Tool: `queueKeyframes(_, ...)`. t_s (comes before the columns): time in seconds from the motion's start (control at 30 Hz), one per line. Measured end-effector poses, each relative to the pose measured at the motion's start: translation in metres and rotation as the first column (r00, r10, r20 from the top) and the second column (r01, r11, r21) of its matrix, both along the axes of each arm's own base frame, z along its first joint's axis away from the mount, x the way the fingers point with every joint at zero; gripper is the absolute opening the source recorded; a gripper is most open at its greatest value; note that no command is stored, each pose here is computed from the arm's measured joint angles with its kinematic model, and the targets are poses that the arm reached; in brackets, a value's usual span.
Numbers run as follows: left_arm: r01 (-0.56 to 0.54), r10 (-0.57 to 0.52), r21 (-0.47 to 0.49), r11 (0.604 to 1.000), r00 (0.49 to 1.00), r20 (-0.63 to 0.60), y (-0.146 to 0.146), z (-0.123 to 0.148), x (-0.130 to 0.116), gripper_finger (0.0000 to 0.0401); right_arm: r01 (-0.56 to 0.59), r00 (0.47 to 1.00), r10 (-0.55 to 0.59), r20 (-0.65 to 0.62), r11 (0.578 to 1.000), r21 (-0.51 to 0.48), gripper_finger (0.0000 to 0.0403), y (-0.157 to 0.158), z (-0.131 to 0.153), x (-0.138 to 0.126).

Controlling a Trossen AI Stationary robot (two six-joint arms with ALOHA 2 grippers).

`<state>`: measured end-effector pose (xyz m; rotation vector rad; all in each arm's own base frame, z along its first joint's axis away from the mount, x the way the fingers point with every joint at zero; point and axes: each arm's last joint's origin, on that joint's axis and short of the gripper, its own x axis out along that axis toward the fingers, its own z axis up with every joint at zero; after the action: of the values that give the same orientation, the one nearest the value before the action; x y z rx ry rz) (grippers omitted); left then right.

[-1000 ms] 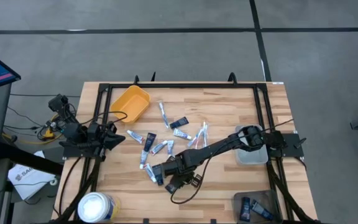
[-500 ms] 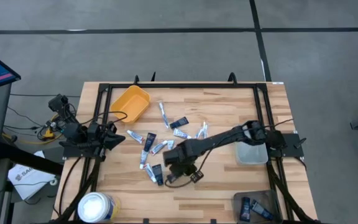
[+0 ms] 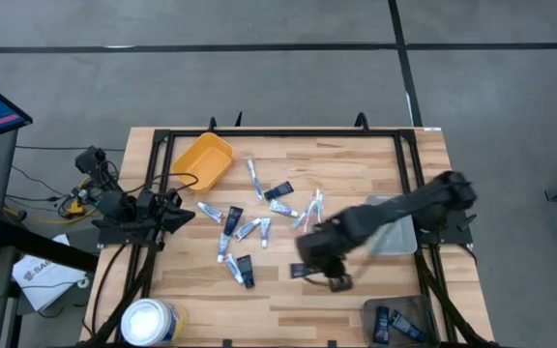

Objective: Pick & Place Travel size toiletries
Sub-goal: Put the blue shave cream into the black bin

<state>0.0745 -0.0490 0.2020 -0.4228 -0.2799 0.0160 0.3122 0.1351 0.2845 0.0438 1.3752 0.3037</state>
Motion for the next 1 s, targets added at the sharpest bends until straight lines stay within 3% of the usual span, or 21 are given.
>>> queueKeyframes(0.13,-0.001,0.001,0.000,1.000,1.000,0.000,0.000,0.000,0.000,0.0002,0.173,0.983,-0.172,-0.060,0.985,0.013,0.0126,0.024,-0.004,-0.058)
queueKeyframes(0.3,-0.001,0.001,0.000,1.000,1.000,0.000,0.000,0.000,0.000,0.0002,0.376,0.912,-0.368,-0.179,0.927,0.010,0.0127,0.055,-0.017,-0.130)
queueKeyframes(0.5,-0.001,0.001,-0.001,1.000,1.000,0.000,0.000,0.000,0.000,0.0002,0.476,0.844,-0.465,-0.267,0.879,-0.024,0.0127,0.084,-0.026,-0.188)
queueKeyframes(0.67,-0.001,0.001,-0.001,1.000,1.000,0.000,0.000,0.000,0.000,0.0002,0.447,0.846,-0.441,-0.299,0.893,-0.055,0.0127,0.102,-0.036,-0.204)
queueKeyframes(1.0,-0.001,0.001,-0.001,1.000,1.000,0.001,0.000,0.000,0.000,0.0002,0.270,0.824,-0.300,-0.480,0.954,-0.133,0.0143,0.128,-0.075,-0.203)
